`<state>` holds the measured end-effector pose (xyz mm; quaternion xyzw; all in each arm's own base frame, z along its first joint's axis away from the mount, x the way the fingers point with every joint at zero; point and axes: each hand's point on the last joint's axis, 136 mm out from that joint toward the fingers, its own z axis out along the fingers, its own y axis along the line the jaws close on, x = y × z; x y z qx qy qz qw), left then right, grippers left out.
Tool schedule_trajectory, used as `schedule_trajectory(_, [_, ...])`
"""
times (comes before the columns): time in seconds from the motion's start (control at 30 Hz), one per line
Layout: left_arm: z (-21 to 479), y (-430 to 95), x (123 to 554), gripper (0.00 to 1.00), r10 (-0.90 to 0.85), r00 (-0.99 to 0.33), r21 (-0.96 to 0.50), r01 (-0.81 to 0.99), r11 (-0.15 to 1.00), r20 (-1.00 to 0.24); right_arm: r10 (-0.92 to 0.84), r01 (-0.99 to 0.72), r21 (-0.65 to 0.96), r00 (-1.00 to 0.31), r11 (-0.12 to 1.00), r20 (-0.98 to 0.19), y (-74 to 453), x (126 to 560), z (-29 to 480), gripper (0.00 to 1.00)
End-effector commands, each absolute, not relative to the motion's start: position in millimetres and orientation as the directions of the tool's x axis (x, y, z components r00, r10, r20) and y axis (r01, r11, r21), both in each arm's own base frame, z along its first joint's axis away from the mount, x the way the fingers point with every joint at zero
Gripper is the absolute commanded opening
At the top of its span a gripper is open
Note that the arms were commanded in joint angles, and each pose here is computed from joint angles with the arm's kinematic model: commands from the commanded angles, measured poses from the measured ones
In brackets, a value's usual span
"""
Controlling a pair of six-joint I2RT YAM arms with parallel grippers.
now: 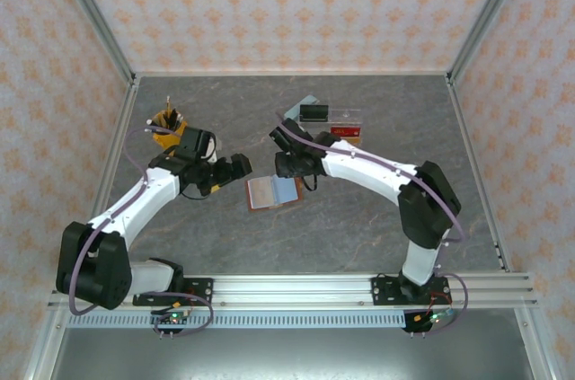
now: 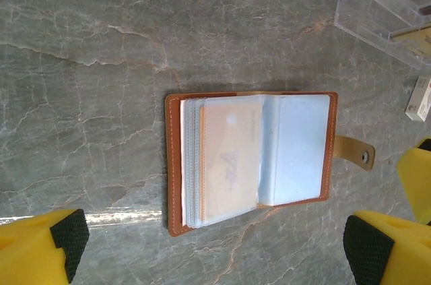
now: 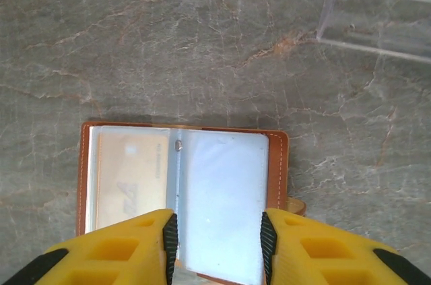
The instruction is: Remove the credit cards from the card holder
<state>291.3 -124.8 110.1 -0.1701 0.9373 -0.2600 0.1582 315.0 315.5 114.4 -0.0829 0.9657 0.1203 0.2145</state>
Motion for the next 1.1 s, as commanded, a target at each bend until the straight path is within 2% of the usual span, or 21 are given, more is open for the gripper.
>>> schedule_trajectory(0.0, [102.0,-123.3,292.0,1.00,-0.430,-0.884,-0.546,-0.272,0.793,-0.184,-0.034,-0.134,0.222,-0.913,0.966,-0.406,328.9,319.6,105.7,0.43])
schedule_trajectory(0.17, [95.9,-114.8,293.3,0.99,-0.448,-0.873,-0.505,-0.303,0.808,-0.193,-0.076,-0.138,0.143,-0.925,0.980,-0.372,335.1,318.8,84.5,0.46])
schedule_trajectory(0.3, [89.9,-113.7,294.3,0.99,-0.461,-0.869,-0.495,-0.325,0.806,-0.180,-0.113,-0.126,0.014,-0.927,0.992,-0.358,322.3,324.5,66.5,0.48])
schedule_trajectory(0.5, [85.6,-129.7,294.1,0.92,-0.435,-0.890,-0.535,-0.303,0.789,-0.137,-0.143,-0.124,-0.077,-0.932,0.989,-0.333,313.4,327.4,49.1,0.53])
schedule_trajectory(0.77, [77.2,-143.9,293.8,0.82,-0.408,-0.907,-0.539,-0.291,0.790,-0.108,-0.167,-0.145,-0.099,-0.950,0.984,-0.263,315.0,321.6,22.9,0.58])
schedule_trajectory(1.07, [68.8,-156.3,293.3,0.62,-0.382,-0.920,-0.544,-0.280,0.791,-0.083,-0.167,-0.165,-0.030,-0.967,0.986,-0.191,325.0,308.5,4.7,0.50])
